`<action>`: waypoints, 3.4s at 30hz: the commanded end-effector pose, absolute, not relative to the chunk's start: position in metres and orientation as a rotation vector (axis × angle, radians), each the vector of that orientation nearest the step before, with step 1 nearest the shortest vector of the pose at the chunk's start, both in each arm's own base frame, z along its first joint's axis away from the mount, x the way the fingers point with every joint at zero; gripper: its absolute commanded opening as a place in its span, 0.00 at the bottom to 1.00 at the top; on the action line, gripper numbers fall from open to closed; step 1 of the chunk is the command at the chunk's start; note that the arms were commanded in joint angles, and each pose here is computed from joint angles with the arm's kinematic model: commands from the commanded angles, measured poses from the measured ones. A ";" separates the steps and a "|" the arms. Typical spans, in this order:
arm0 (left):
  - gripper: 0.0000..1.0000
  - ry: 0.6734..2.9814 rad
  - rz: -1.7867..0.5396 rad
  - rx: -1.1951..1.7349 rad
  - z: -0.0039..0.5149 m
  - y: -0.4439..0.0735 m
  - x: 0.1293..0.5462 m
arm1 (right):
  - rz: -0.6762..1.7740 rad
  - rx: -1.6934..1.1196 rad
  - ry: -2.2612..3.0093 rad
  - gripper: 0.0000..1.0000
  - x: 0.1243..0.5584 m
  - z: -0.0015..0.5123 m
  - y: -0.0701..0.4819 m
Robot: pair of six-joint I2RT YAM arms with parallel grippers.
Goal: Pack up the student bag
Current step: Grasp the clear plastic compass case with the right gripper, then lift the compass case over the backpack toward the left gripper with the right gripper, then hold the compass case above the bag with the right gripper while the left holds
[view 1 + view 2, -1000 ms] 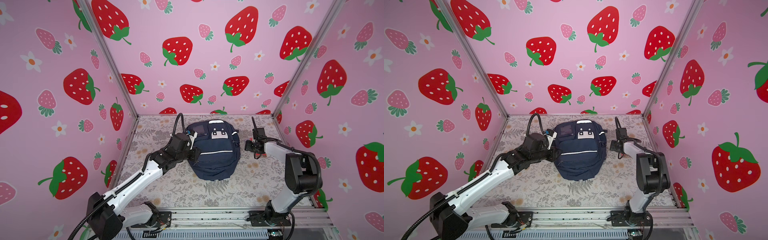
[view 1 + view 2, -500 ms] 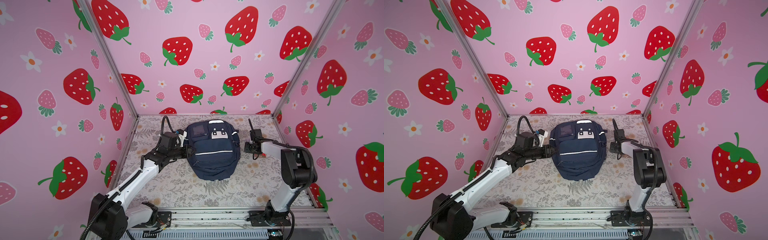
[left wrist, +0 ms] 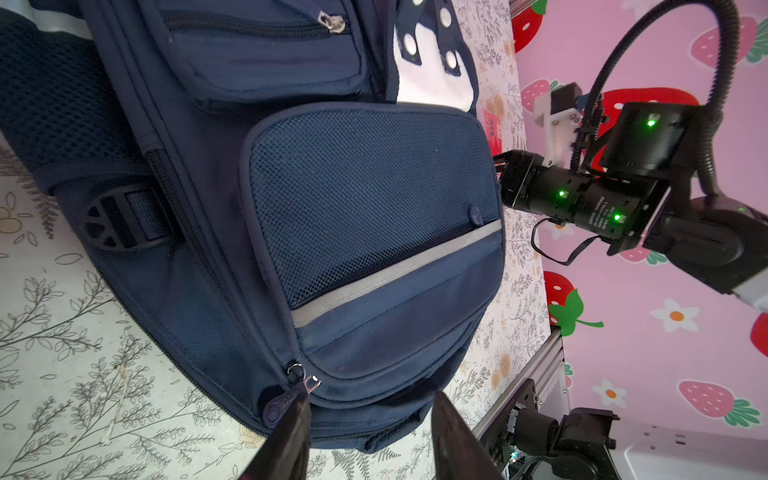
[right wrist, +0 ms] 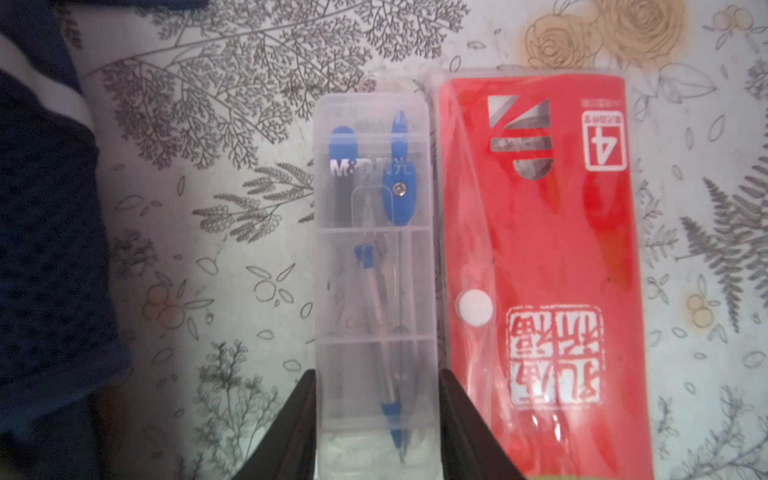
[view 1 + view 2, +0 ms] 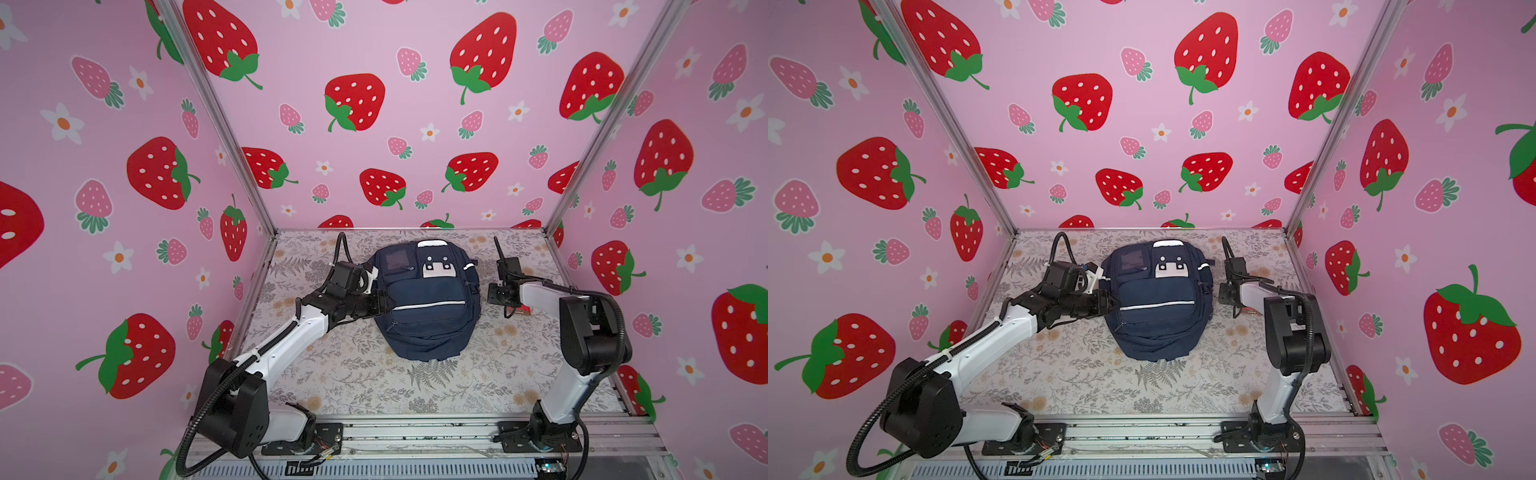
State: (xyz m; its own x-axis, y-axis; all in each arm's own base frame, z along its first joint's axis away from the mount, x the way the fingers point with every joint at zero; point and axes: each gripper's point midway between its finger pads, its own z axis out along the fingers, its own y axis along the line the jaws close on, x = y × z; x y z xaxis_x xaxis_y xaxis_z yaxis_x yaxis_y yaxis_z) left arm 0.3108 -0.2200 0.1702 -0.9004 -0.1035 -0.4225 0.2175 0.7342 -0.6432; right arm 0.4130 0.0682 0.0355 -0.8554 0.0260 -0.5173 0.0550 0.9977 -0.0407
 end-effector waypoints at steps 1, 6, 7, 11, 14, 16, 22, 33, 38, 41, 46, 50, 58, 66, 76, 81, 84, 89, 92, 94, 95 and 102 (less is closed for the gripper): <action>0.50 2.447 -1.082 0.092 0.201 -0.227 0.318 | -0.067 0.013 2.559 0.26 0.402 0.071 0.077; 0.50 2.411 -1.148 0.085 0.215 -0.229 0.324 | 0.018 -0.112 2.462 0.25 0.388 0.119 0.117; 0.50 2.403 -1.167 0.081 0.219 -0.229 0.325 | 0.034 -0.140 2.444 0.24 0.383 0.127 0.126; 0.51 2.343 -1.300 0.056 0.233 -0.232 0.330 | 0.187 -0.358 2.360 0.24 0.352 0.155 0.183; 0.54 2.289 -1.425 0.066 0.246 -0.239 0.331 | 0.330 -0.613 2.259 0.25 0.313 0.175 0.241; 0.60 2.275 -1.491 0.077 0.251 -0.245 0.331 | 0.393 -0.742 2.201 0.25 0.286 0.184 0.271; 0.69 2.286 -1.544 0.043 0.245 -0.248 0.333 | 0.494 -0.922 2.111 0.24 0.245 0.200 0.321; 0.54 2.324 -1.587 -0.053 0.228 -0.244 0.337 | 0.509 -1.034 2.056 0.22 0.218 0.205 0.356; 0.57 2.344 -1.574 -0.085 0.220 -0.238 0.336 | 0.468 -1.000 2.067 0.21 0.223 0.203 0.353; 0.61 2.357 -1.561 -0.098 0.217 -0.235 0.335 | 0.467 -0.987 2.065 0.20 0.223 0.204 0.351; 0.60 2.400 -1.551 -0.114 0.207 -0.234 0.332 | 0.490 -0.972 2.043 0.20 0.221 0.212 0.353; 0.52 2.384 -1.583 -0.128 0.208 -0.235 0.332 | 0.496 -0.975 2.039 0.20 0.220 0.213 0.355; 0.33 2.374 -1.620 -0.202 0.205 -0.232 0.336 | 0.490 -0.969 2.041 0.20 0.218 0.211 0.354; 0.22 2.356 -1.651 -0.244 0.202 -0.230 0.337 | 0.489 -0.962 2.040 0.20 0.218 0.213 0.353; 0.18 2.200 -1.629 -0.366 0.218 -0.209 0.351 | 0.389 -0.647 2.046 0.66 0.243 0.246 0.320; 0.18 2.074 -1.642 -0.413 0.232 -0.201 0.356 | 0.670 -0.360 2.061 0.74 0.246 0.273 0.308; 0.18 1.994 -1.677 -0.435 0.243 -0.198 0.357 | 1.012 -0.260 2.055 0.73 0.243 0.278 0.313; 0.19 1.874 -1.724 -0.456 0.259 -0.192 0.352 | 1.400 -0.151 1.985 0.64 0.240 0.284 0.310; 0.19 1.846 -1.724 -0.455 0.263 -0.190 0.348 | 1.511 -0.119 1.940 0.61 0.238 0.286 0.308; 0.19 1.843 -1.719 -0.459 0.262 -0.189 0.346 | 1.563 -0.114 1.916 0.60 0.236 0.287 0.309; 0.19 1.840 -1.720 -0.454 0.264 -0.189 0.344 | 1.604 -0.119 1.898 0.60 0.233 0.289 0.311; 0.19 1.814 -1.729 -0.444 0.273 -0.189 0.339 | 1.778 -0.095 1.849 0.57 0.229 0.286 0.323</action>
State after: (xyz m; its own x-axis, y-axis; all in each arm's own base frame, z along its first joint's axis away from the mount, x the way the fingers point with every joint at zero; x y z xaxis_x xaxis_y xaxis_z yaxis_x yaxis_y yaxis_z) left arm 0.3431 -0.1882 0.2548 -0.7797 -0.6036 -0.1667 0.1041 0.1375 -0.9850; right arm 0.2346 0.3175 0.2628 -0.8194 0.3112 -0.4813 -0.4178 0.2507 0.8733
